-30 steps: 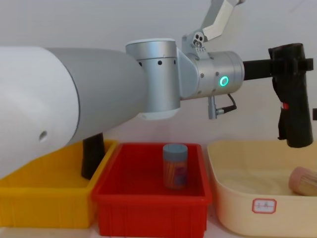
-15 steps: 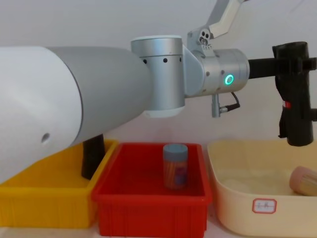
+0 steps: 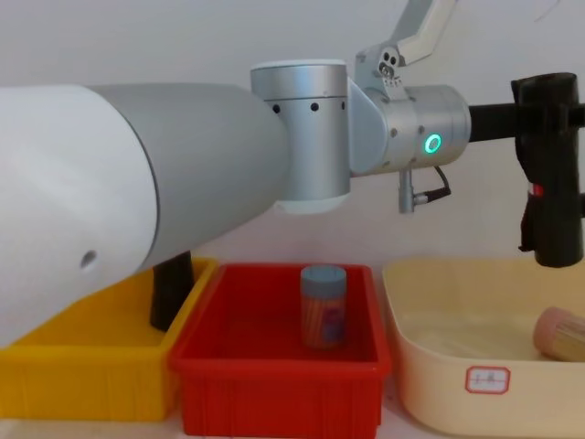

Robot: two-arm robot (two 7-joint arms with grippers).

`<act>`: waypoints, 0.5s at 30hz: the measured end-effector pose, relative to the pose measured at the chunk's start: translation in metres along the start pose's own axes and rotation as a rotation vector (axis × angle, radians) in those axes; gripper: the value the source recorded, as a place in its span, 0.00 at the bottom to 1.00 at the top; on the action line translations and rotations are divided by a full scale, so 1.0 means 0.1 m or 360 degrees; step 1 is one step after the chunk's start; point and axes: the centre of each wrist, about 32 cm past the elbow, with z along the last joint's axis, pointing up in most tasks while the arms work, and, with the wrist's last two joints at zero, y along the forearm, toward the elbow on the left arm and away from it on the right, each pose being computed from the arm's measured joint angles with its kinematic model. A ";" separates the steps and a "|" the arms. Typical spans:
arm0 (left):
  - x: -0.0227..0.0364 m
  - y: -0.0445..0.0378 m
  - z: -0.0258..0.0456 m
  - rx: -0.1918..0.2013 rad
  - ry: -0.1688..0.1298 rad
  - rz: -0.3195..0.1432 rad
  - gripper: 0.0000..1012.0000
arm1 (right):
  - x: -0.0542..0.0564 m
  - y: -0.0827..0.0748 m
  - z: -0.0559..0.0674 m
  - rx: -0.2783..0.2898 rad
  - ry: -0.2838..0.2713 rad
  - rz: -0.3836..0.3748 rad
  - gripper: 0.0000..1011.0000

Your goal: Pick up the garbage bag with the one hand and transfer it to the other hand.

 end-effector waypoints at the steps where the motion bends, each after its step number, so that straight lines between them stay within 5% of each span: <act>1: -0.012 -0.002 0.002 0.0001 0.0000 -0.0004 0.47 | 0.00 -0.01 0.00 0.0000 0.0001 0.0009 0.99; 15: -0.075 0.055 0.024 0.0034 0.0008 -0.0081 0.47 | 0.08 0.01 -0.03 0.0025 0.0050 0.0033 0.99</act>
